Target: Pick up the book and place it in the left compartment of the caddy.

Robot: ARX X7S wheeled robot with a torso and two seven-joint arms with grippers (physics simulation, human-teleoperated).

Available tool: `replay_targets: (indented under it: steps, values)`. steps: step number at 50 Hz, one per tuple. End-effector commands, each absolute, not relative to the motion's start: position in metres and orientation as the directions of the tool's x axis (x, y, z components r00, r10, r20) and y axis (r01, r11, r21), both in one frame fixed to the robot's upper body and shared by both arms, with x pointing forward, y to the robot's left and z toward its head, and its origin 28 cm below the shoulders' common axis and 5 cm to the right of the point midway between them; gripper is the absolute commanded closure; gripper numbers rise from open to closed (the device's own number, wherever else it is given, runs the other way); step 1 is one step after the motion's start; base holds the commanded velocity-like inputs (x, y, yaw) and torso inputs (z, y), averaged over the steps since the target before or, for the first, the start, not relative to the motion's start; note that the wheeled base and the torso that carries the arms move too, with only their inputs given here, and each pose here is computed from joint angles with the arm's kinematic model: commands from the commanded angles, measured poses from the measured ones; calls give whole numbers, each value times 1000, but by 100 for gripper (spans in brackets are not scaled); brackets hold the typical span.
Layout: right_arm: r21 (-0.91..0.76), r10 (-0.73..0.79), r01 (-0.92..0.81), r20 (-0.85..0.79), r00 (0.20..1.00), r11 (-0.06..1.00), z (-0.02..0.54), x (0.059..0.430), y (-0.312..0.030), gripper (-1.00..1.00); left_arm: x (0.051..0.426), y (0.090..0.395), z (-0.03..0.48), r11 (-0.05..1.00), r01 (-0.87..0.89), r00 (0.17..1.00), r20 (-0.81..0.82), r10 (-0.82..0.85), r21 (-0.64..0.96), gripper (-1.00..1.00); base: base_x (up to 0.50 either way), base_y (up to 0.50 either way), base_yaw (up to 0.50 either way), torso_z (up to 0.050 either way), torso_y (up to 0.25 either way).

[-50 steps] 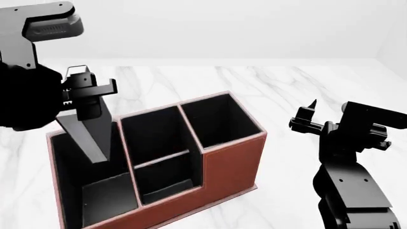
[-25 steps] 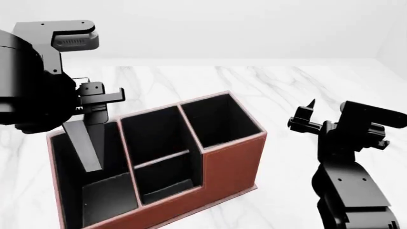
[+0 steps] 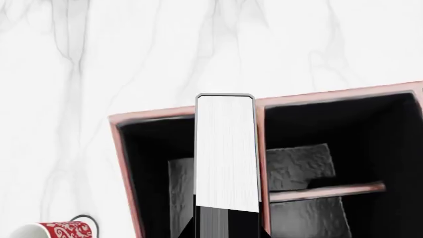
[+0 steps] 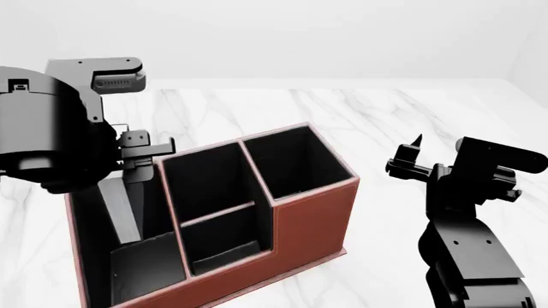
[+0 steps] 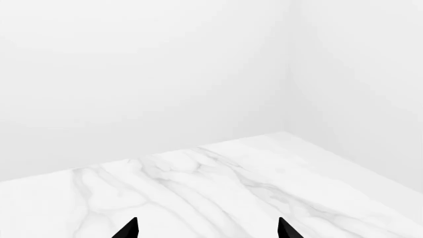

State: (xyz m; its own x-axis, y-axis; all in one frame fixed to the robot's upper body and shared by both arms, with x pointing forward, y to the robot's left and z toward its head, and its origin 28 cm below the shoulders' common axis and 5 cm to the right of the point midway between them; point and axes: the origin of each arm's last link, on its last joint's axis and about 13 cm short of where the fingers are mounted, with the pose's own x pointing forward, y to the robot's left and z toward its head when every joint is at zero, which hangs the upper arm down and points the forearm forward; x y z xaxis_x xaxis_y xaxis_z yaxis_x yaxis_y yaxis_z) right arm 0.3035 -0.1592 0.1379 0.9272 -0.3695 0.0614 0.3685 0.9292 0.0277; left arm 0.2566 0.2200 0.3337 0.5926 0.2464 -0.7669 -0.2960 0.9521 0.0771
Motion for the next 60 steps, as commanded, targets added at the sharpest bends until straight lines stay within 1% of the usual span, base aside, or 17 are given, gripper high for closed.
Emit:
replay_targets:
  steps: [1,27,52,60]
  values:
    - [28,-367,366,59,928,930,137,304,-159,-100,261,222,327,948,-311,600,-761,249,65,100,0,0,0,0,0]
    - [30,-369,368,55,928,929,134,304,-160,-100,270,228,283,945,-315,542,-800,259,92,100,0,0,0,0,1]
    - [33,-372,370,58,926,928,140,303,-161,-100,274,234,232,933,-344,516,-808,285,109,100,0,0,0,0,1]
    - [33,-375,373,59,925,927,140,303,-162,-100,274,237,209,926,-361,508,-811,291,107,100,0,0,0,1,0]
